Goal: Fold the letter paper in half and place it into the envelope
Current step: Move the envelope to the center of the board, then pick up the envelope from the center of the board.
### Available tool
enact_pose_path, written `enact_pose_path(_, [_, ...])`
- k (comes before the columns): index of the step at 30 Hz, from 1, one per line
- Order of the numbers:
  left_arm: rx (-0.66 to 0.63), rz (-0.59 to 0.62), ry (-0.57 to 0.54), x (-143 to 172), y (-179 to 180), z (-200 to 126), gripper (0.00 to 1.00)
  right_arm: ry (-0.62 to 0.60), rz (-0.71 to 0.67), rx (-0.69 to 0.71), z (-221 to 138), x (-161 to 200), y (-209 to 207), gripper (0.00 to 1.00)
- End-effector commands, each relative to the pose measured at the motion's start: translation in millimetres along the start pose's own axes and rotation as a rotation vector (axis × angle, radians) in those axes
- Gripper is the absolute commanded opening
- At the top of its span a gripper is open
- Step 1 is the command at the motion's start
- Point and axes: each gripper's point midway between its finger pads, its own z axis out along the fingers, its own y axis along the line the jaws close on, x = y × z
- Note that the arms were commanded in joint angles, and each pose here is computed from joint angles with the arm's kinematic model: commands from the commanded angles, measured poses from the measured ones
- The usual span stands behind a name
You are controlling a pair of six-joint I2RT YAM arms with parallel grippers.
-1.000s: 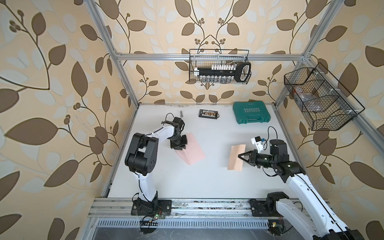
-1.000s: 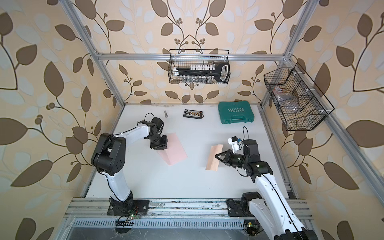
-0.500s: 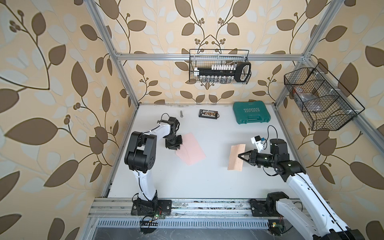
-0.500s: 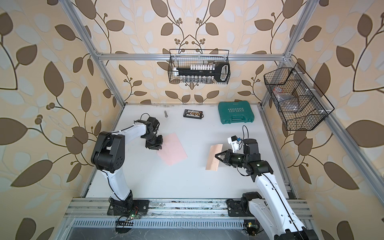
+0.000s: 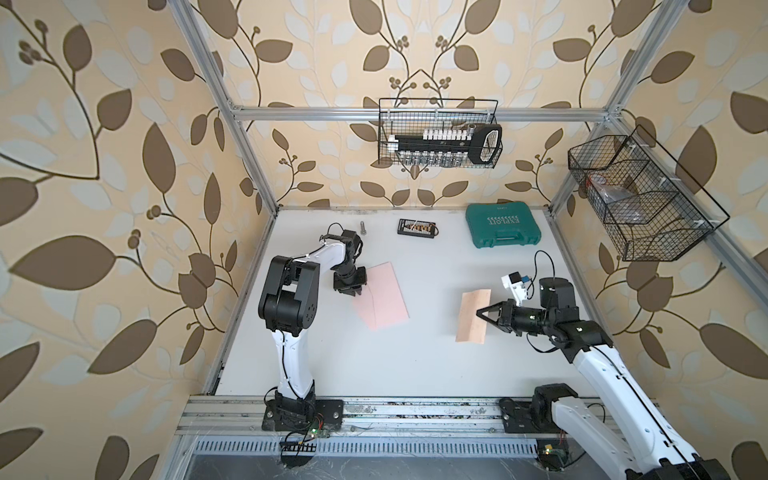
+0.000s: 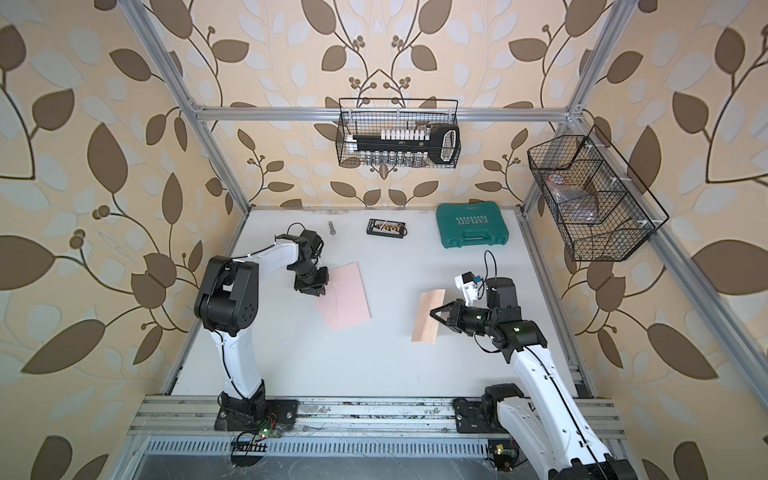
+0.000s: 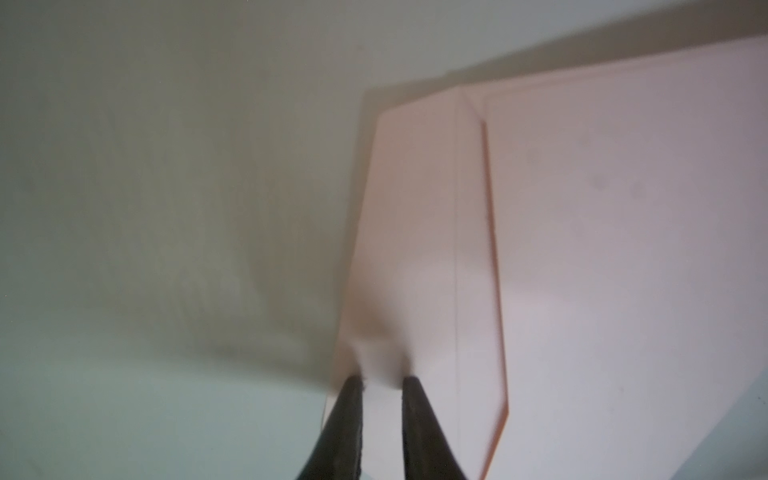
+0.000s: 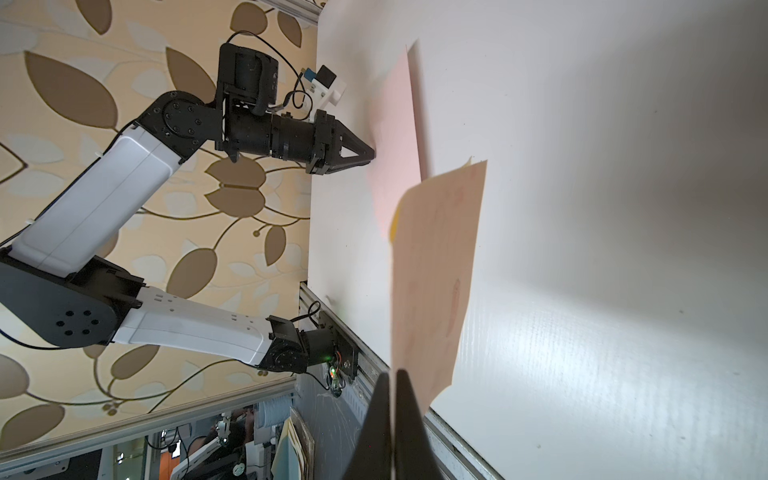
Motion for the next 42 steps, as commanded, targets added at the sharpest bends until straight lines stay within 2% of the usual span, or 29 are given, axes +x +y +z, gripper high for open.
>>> enact_pose_path(1, [-0.055,0.049,-0.013,-13,7,7,0.21,-0.011,-0.020,-0.004,-4,-6,8,0.00])
enact_pose_path(9, [-0.028,0.091,-0.035,-26,-3,-8,0.22,-0.010,-0.008,-0.002,-1,-11,8,0.00])
enact_pose_path(12, [0.009,0.081,-0.040,-22,-10,-16,0.26,-0.012,-0.003,-0.003,0,-13,7,0.00])
enact_pose_path(13, [0.018,0.077,-0.042,-21,-11,-18,0.31,-0.013,-0.003,-0.006,1,-13,7,0.00])
enact_pose_path(18, [0.108,0.076,-0.078,-16,-28,-48,0.70,-0.013,-0.001,-0.015,3,-18,9,0.00])
enact_pose_path(21, [0.135,0.069,-0.117,-17,-30,-66,0.77,-0.013,-0.003,-0.017,4,-20,10,0.00])
enact_pose_path(27, [0.168,0.018,-0.164,-15,-19,-94,0.83,-0.015,-0.015,-0.024,3,-23,14,0.00])
enact_pose_path(30, [0.169,-0.022,-0.168,-7,-5,-98,0.84,-0.012,-0.023,-0.029,4,-24,16,0.00])
enact_pose_path(32, [0.193,-0.064,-0.164,0,4,-96,0.83,-0.012,-0.027,-0.032,3,-24,17,0.00])
enact_pose_path(36, [0.338,-0.189,-0.153,11,19,-86,0.79,-0.008,-0.034,-0.038,4,-26,19,0.00])
enact_pose_path(42, [0.380,-0.220,-0.090,23,17,-62,0.78,0.005,-0.036,-0.048,7,-30,21,0.00])
